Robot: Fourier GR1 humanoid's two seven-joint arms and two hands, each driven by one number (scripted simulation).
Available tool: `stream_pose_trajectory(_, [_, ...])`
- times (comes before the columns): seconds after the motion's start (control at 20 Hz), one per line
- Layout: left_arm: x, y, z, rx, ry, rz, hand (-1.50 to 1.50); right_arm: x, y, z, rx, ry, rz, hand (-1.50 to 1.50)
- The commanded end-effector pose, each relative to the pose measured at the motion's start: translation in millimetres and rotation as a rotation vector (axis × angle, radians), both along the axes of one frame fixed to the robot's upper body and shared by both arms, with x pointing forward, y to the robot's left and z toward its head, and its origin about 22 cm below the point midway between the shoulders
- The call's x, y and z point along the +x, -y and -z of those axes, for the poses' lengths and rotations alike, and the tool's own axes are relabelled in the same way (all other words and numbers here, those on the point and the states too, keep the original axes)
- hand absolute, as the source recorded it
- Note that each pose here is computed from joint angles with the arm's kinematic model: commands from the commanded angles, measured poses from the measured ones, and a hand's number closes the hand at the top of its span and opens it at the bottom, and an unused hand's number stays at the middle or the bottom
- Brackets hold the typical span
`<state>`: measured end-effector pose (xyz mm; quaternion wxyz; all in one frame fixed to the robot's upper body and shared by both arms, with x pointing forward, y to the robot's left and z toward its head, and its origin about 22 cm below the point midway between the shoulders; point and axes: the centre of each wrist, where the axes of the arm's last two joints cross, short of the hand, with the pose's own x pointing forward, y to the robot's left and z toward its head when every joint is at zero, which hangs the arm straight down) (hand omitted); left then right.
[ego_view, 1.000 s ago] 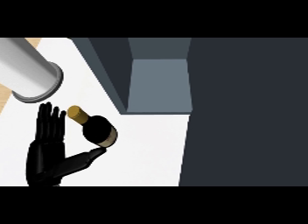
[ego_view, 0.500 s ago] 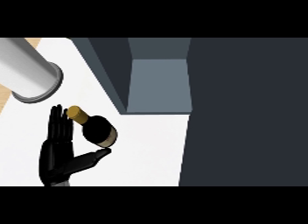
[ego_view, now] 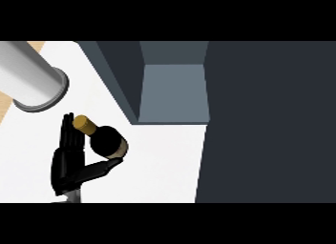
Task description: Pick up the wine, place it into the cabinet and close the cabinet
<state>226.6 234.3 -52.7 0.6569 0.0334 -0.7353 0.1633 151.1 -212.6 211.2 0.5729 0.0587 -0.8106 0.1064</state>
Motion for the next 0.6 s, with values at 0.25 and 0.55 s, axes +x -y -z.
stream_pose_trajectory(0.25, [12.5, -30.5, 20.3, -0.014, -0.019, 0.019, -1.50, -35.0, 3.1, -5.6, 0.031, 0.040, -0.050, -1.50])
stream_pose_trajectory(0.55, [4.2, 12.2, 42.0, -0.015, -0.037, 0.005, -1.50, -37.1, -2.8, -5.1, 0.040, 0.042, -0.043, -1.50])
